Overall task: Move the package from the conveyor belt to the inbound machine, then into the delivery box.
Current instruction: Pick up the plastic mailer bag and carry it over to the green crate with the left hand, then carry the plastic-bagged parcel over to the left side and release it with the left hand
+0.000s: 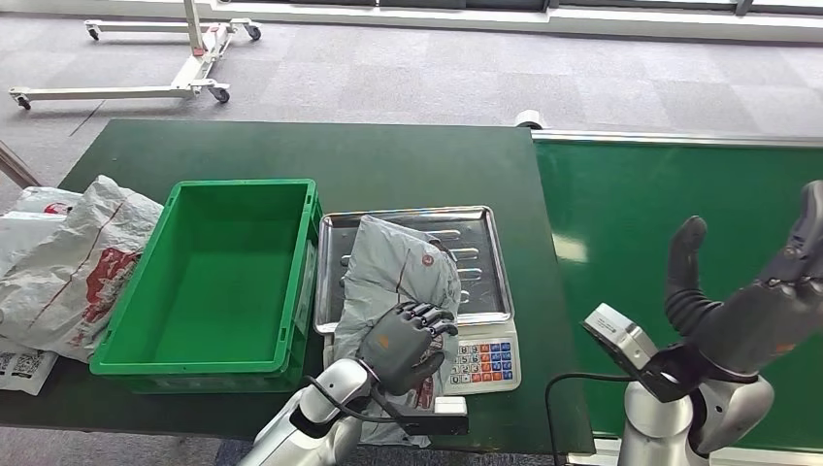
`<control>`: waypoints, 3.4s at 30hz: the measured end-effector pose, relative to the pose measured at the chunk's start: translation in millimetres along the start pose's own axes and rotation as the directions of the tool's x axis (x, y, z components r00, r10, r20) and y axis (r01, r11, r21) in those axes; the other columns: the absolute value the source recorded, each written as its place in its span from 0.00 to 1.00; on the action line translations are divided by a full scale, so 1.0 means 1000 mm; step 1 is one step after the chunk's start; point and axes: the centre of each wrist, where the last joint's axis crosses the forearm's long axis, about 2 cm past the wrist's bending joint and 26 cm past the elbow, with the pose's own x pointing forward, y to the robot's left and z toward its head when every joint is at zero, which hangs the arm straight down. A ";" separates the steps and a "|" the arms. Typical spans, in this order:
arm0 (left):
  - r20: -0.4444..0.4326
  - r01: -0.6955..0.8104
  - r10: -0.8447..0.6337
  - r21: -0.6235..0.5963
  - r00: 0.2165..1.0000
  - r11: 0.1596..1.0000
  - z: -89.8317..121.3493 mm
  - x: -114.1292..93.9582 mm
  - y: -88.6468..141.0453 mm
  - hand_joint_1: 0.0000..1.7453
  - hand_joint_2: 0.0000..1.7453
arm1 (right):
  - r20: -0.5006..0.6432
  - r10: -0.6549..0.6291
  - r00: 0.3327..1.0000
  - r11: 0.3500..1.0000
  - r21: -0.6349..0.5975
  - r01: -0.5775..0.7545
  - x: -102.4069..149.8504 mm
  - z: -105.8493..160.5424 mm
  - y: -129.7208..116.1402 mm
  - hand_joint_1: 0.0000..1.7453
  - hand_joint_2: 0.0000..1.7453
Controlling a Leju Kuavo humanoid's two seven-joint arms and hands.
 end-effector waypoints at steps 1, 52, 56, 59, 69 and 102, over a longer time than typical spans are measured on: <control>0.000 0.000 0.000 0.004 1.000 1.000 0.000 0.000 0.000 1.00 1.00 | 0.000 0.001 1.000 1.000 0.001 -0.001 0.000 0.000 0.000 0.00 1.00; -0.753 0.407 0.142 0.492 0.642 0.770 0.061 -0.187 0.121 1.00 1.00 | 0.014 -0.126 0.992 0.990 0.058 0.125 0.032 -0.001 0.028 0.00 1.00; -0.814 0.428 0.200 0.476 0.546 0.768 0.074 -0.198 0.122 1.00 1.00 | 0.013 -0.122 0.992 0.991 0.065 0.121 0.031 0.001 0.028 0.00 1.00; -0.826 0.444 0.243 0.493 0.508 0.748 0.085 -0.204 0.125 0.40 1.00 | 0.005 -0.118 0.993 0.991 0.071 0.117 0.031 0.002 0.028 0.00 1.00; -0.806 0.484 0.352 0.574 0.476 0.660 0.109 -0.217 0.137 0.00 0.00 | -0.017 -0.105 0.994 0.990 0.090 0.106 0.031 0.006 0.027 0.00 1.00; -0.127 0.142 0.626 0.990 0.769 0.026 0.104 -0.182 0.134 0.00 0.25 | -0.022 -0.109 0.994 0.989 0.094 0.111 0.030 0.008 0.027 0.00 1.00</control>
